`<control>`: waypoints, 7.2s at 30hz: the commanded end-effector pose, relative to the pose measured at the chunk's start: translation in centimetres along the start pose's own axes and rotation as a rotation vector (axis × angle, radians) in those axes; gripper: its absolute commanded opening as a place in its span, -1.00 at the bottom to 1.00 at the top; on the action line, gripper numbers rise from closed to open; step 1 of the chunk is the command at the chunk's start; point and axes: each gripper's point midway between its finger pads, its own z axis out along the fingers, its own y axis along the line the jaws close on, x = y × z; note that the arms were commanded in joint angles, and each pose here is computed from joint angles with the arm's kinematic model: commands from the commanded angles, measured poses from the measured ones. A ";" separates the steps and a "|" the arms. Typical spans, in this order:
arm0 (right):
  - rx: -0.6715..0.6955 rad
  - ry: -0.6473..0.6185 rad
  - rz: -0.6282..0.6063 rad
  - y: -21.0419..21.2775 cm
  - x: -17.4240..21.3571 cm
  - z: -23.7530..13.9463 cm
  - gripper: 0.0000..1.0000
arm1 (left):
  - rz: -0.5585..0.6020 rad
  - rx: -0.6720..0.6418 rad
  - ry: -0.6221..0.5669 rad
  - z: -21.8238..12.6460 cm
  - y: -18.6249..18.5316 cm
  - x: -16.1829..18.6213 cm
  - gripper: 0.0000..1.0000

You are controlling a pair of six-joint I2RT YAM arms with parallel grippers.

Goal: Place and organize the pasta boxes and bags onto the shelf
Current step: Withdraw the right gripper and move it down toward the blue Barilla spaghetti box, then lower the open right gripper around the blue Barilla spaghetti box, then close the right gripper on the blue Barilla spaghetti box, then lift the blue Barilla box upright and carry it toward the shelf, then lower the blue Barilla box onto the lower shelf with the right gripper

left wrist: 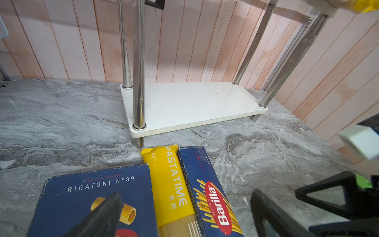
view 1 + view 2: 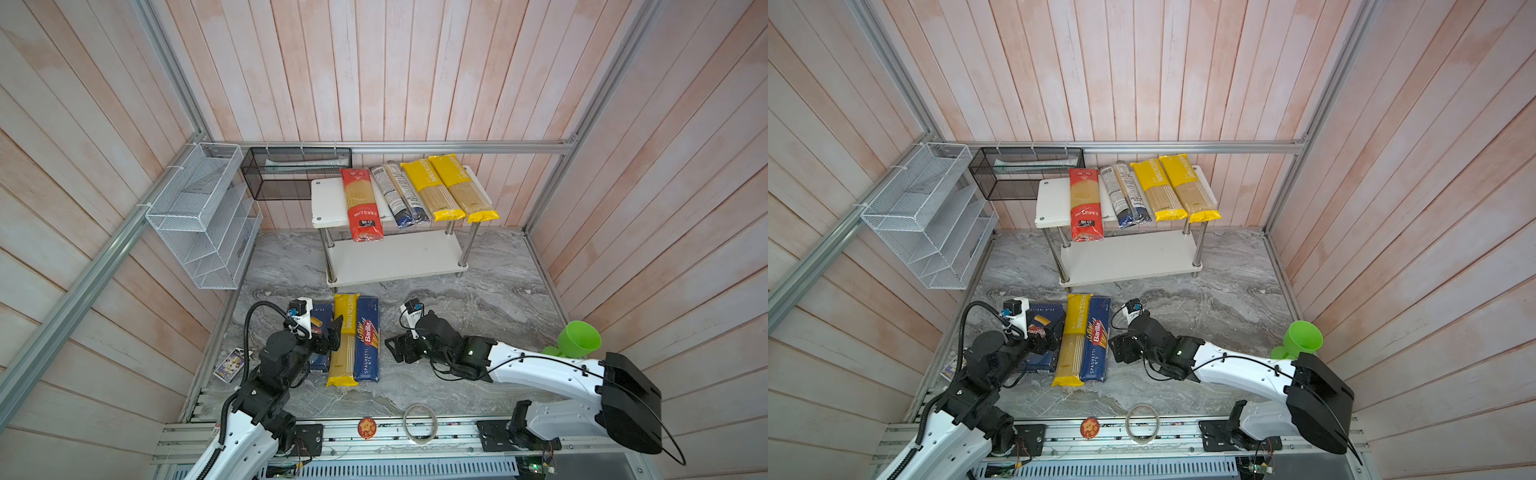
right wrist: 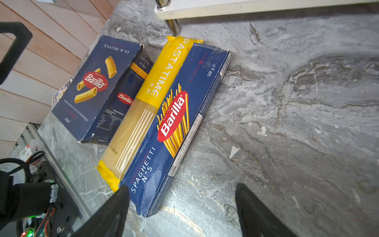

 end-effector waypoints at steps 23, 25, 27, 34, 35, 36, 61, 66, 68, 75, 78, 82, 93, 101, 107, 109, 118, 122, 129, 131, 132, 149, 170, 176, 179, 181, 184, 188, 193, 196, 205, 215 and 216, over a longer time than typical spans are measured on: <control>0.019 0.137 -0.046 2.8 0.6 9.1 0.86 | 0.035 -0.020 -0.050 0.4 0.9 1.1 0.99; 0.028 0.146 -0.048 2.6 0.8 9.5 0.85 | 0.032 -0.033 -0.042 0.6 1.1 1.2 0.99; 0.053 0.162 -0.054 2.2 1.1 9.9 0.86 | 0.030 -0.039 -0.037 0.7 1.2 1.2 0.99; 0.112 0.223 -0.074 1.0 2.7 11.1 0.86 | 0.027 -0.038 -0.038 0.7 1.2 1.2 0.99; 0.114 0.231 -0.075 0.9 2.9 11.2 0.86 | 0.027 -0.040 -0.035 0.8 1.3 1.3 0.99; 0.120 0.236 -0.076 0.8 3.1 11.2 0.86 | 0.027 -0.038 -0.036 0.8 1.2 1.2 0.99; 0.045 0.167 -0.202 -2.4 2.8 2.9 0.89 | 0.025 -0.035 -0.034 0.8 1.3 1.3 0.99; 0.123 0.178 -0.282 -3.4 2.1 2.9 0.91 | 0.022 -0.035 -0.036 0.8 1.3 1.2 0.99; 0.134 0.196 -0.297 -3.4 2.1 3.5 0.92 | 0.022 -0.036 -0.036 0.8 1.4 1.2 0.99; 0.154 0.191 -0.261 -3.6 2.1 5.2 0.96 | 0.022 -0.038 -0.036 0.8 1.4 1.2 0.99; 0.163 0.202 -0.250 -3.9 2.7 5.9 0.96 | 0.022 -0.037 -0.032 0.9 1.4 1.3 0.99; 0.113 0.224 -0.235 -3.1 3.3 7.0 0.96 | 0.021 -0.038 -0.030 0.9 1.4 1.3 0.99; 0.123 0.215 -0.245 -3.5 3.5 8.6 0.96 | 0.022 -0.037 -0.033 0.8 1.4 1.3 0.99; 0.154 0.209 -0.248 -4.4 4.1 9.1 0.93 | 0.022 -0.033 -0.033 0.8 1.3 1.3 0.99; 0.179 0.216 -0.244 -5.2 4.5 9.3 0.87 | 0.022 -0.038 -0.035 0.8 1.4 1.2 0.99; 0.169 0.223 -0.230 -5.2 4.8 9.5 0.83 | 0.021 -0.038 -0.033 0.8 1.4 1.3 0.99; 0.196 0.193 -0.219 -5.7 4.5 9.1 0.61 | 0.019 -0.038 -0.034 0.8 1.4 1.3 0.99; 0.186 0.144 -0.195 -5.6 3.8 8.4 0.43 | 0.022 -0.037 -0.032 0.8 1.4 1.3 0.99; 0.178 0.080 -0.181 -5.0 2.6 6.7 0.18 | 0.020 -0.035 -0.034 0.8 1.4 1.3 0.99; 0.163 0.059 -0.169 -4.6 2.2 6.1 0.13 | 0.022 -0.034 -0.033 0.8 1.4 1.3 0.99; 0.152 0.044 -0.160 -4.4 1.9 5.8 0.10 | 0.021 -0.034 -0.034 0.8 1.4 1.3 0.99; 0.184 -0.106 -0.132 -4.3 -2.6 1.1 -0.24 | 0.019 -0.039 -0.036 0.8 1.5 1.2 0.99; 0.276 -0.227 -0.108 -10.5 -12.4 -5.0 -0.26 | 0.017 -0.041 -0.033 0.8 1.5 1.2 0.99; 0.311 -0.250 -0.123 -12.9 -14.8 -5.5 -0.26 | 0.019 -0.038 -0.033 0.8 1.5 1.3 0.99; 0.327 -0.250 -0.129 -14.3 -15.7 -5.4 -0.26 | 0.019 -0.038 -0.033 0.9 1.4 1.2 0.99; 0.334 -0.251 -0.136 -14.9 -16.2 -5.3 -0.26 | 0.018 -0.039 -0.032 0.9 1.5 1.3 0.99; 0.348 -0.266 -0.145 -15.8 -17.2 -5.3 -0.26 | 0.017 -0.041 -0.033 0.8 1.5 1.2 0.99; 0.357 -0.276 -0.144 -17.2 -18.5 -4.7 -0.26 | 0.019 -0.041 -0.032 0.9 1.5 1.3 0.99; 0.361 -0.284 -0.140 -18.9 -20.0 -3.5 -0.27 | 0.019 -0.037 -0.031 0.9 1.5 1.3 0.99; 0.356 -0.288 -0.132 -19.5 -20.9 -2.7 -0.28 | 0.018 -0.038 -0.032 0.8 1.5 1.3 0.99; 0.393 -0.295 -0.117 -22.1 -22.9 -0.4 -0.28 | 0.019 -0.036 -0.033 0.8 1.5 1.3 0.99; 0.360 -0.322 -0.083 -24.2 -25.0 1.3 -0.28 | 0.017 -0.041 -0.038 0.7 1.6 1.2 0.99; 0.366 -0.317 -0.087 -24.4 -25.2 1.6 -0.28 | 0.016 -0.040 -0.039 0.7 1.5 1.2 0.99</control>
